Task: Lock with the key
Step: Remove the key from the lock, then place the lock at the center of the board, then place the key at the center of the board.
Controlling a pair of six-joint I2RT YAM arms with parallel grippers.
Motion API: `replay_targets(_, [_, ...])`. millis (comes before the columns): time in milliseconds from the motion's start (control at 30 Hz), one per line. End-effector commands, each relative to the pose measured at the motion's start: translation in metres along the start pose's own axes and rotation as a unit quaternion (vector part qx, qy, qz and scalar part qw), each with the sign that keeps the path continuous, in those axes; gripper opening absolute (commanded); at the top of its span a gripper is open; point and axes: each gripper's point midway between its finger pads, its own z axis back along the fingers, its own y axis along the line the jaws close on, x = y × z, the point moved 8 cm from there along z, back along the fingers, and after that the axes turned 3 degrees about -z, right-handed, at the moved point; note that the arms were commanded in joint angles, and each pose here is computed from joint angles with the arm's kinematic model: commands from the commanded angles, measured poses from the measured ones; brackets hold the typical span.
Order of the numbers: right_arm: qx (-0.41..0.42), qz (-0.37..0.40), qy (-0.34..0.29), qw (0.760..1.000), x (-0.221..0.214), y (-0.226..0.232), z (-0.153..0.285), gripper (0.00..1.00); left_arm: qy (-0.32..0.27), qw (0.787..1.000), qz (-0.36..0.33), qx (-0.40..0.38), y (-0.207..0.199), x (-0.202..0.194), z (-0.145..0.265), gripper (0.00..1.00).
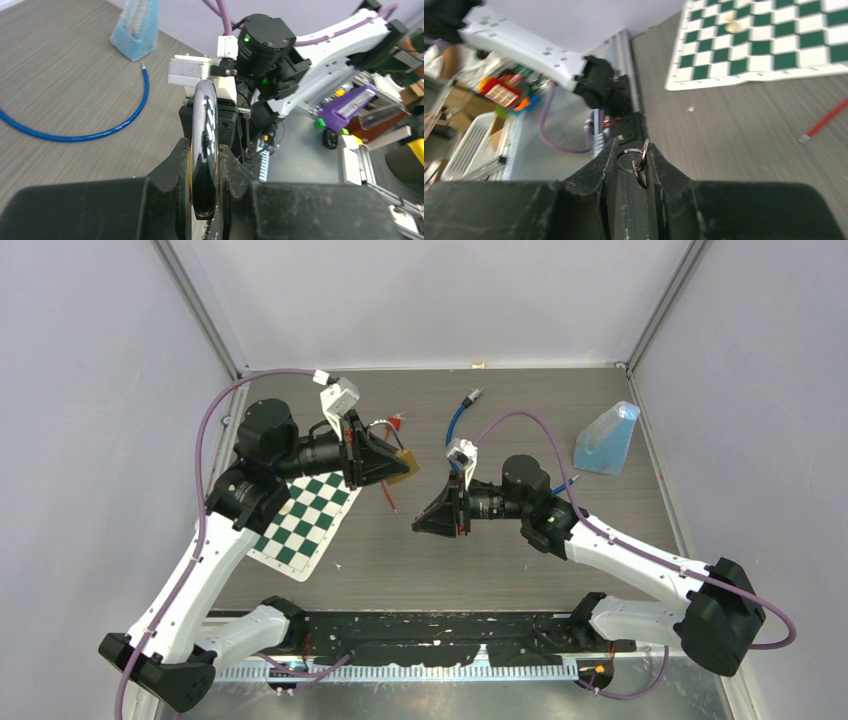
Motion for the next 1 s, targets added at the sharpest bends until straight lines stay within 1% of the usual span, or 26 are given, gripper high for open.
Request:
replay_targets(0, [-0.146, -0.004, -0.035, 0.989, 0.011, -0.027, 0.009, 0.05, -0.02, 0.997, -0.033, 0.067, 0.01, 0.011, 0.002, 0.0])
replay_targets(67, [-0.21, -0.014, -0.054, 0.976, 0.014, -0.041, 0.014, 0.05, 0.0, 0.997, 0.002, 0.083, 0.028, -0.006, -0.008, 0.0])
replay_targets(133, [-0.287, -0.028, -0.076, 0.955, 0.013, -0.056, 0.02, 0.05, 0.022, 0.994, 0.048, 0.093, 0.046, -0.027, -0.019, 0.0])
replay_targets(167, [-0.303, -0.032, -0.077, 0.949, 0.011, -0.06, 0.022, 0.05, 0.037, 0.992, 0.07, 0.101, 0.055, -0.041, -0.025, 0.0])
replay_targets(200, [-0.332, -0.042, -0.08, 0.939, 0.008, -0.066, 0.025, 0.05, 0.053, 0.988, 0.093, 0.115, 0.065, -0.056, -0.031, 0.0])
replay_targets(300, [-0.377, -0.061, -0.075, 0.921, -0.005, -0.078, 0.029, 0.05, 0.11, 0.972, 0.146, 0.147, 0.084, -0.103, -0.052, 0.0])
replay_targets(333, [-0.397, -0.068, -0.076, 0.912, -0.01, -0.084, 0.032, 0.05, 0.128, 0.967, 0.164, 0.148, 0.087, -0.118, -0.059, 0.0])
replay_targets(367, [-0.404, -0.072, -0.073, 0.909, -0.014, -0.086, 0.033, 0.05, 0.146, 0.962, 0.18, 0.146, 0.089, -0.133, -0.066, 0.0])
replay_targets(500, [-0.442, -0.105, -0.066, 0.888, -0.034, -0.096, 0.039, 0.05, 0.194, 0.939, 0.236, 0.158, 0.095, -0.184, -0.086, 0.0])
replay_targets(533, [-0.476, -0.128, -0.064, 0.868, -0.042, -0.1, 0.045, 0.05, 0.197, 0.937, 0.24, 0.161, 0.094, -0.192, -0.089, 0.0])
replay_targets(567, [-0.497, -0.142, -0.052, 0.855, -0.05, -0.102, 0.05, 0.05, 0.202, 0.934, 0.245, 0.166, 0.093, -0.202, -0.092, 0.0])
replay_targets(600, [-0.517, -0.156, -0.059, 0.839, -0.055, -0.105, 0.055, 0.05, 0.204, 0.931, 0.252, 0.169, 0.09, -0.208, -0.096, 0.0])
replay_targets(633, [-0.527, -0.162, -0.059, 0.832, -0.059, -0.105, 0.058, 0.05, 0.205, 0.928, 0.26, 0.169, 0.088, -0.214, -0.099, 0.0])
replay_targets(700, [-0.534, -0.184, -0.056, 0.823, -0.072, -0.106, 0.061, 0.05, 0.203, 0.922, 0.28, 0.174, 0.085, -0.224, -0.105, 0.0])
replay_targets(800, [-0.544, -0.202, -0.03, 0.814, -0.091, -0.107, 0.067, 0.05, 0.184, 0.924, 0.294, 0.163, 0.08, -0.229, -0.12, 0.06])
replay_targets(900, [-0.527, -0.225, 0.013, 0.82, -0.108, -0.101, 0.069, 0.05, 0.187, 0.92, 0.312, 0.149, 0.073, -0.237, -0.135, 0.12])
replay_targets(967, [-0.519, -0.241, 0.033, 0.819, -0.117, -0.097, 0.071, 0.06, 0.197, 0.912, 0.327, 0.148, 0.072, -0.247, -0.144, 0.12])
